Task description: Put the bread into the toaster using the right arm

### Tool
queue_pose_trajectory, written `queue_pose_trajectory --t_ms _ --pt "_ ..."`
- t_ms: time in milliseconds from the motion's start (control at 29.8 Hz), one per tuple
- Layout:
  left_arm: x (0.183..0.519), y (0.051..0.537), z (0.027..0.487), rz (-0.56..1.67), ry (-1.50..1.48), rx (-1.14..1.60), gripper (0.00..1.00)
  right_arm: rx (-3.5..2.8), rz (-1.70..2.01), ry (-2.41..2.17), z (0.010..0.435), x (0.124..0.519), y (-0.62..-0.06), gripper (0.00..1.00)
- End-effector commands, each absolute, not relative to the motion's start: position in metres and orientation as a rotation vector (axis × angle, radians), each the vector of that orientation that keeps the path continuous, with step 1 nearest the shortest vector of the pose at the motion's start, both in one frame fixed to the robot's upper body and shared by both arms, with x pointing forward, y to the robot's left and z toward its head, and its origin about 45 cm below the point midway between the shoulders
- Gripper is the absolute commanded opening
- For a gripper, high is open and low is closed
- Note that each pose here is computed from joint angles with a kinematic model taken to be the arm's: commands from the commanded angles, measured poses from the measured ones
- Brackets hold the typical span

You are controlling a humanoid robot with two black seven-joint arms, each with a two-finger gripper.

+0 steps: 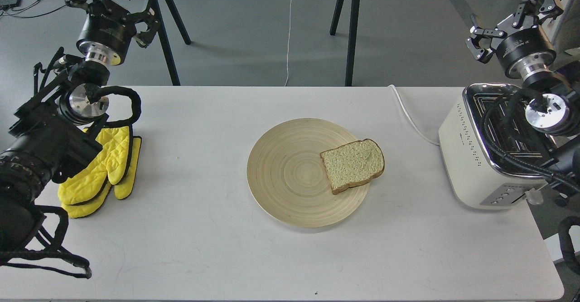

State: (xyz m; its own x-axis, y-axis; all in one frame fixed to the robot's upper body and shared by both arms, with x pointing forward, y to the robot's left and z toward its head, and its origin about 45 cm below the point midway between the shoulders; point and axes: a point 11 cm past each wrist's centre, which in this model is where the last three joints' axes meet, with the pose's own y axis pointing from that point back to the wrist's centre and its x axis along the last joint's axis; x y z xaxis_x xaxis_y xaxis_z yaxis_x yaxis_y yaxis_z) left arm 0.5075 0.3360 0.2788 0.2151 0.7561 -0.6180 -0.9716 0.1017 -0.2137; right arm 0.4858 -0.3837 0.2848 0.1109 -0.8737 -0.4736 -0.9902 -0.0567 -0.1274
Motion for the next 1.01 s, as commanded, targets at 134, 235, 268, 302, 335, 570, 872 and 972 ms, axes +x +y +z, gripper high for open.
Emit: queue_pose_trajectory --t_ms 134,235,268,302,335,570,872,972 --pt "0.507 0.34 0.277 1.339 0.399 -0.664 1.0 -1.987 0.377 1.81 0.284 0.485 -0.383 0.99" --pt "0.507 0.341 0.277 1.344 0.399 -0.663 1.0 -2.004 0.366 1.786 0.291 0.486 -0.375 0.99" --pt "0.507 0.339 0.276 1.342 0.401 -0.665 1.0 -2.018 0.36 1.782 0.292 0.485 -0.37 0.99" --pt "0.507 0.339 0.276 1.342 0.401 -0.665 1.0 -2.026 0.351 1.774 0.295 0.485 -0.366 0.99" --pt "0.507 0.339 0.276 1.342 0.401 -0.665 1.0 -2.044 0.343 1.765 0.298 0.484 -0.36 0.99" --pt "0.507 0.339 0.276 1.342 0.4 -0.664 1.0 -2.363 0.105 1.826 0.304 0.453 -0.324 0.99" --pt "0.507 0.34 0.277 1.343 0.401 -0.666 1.0 -2.843 -0.433 1.945 0.221 0.396 -0.293 0.99" --pt "0.507 0.34 0.276 1.343 0.402 -0.664 1.0 -2.967 -0.481 1.922 0.191 0.38 -0.286 0.98"
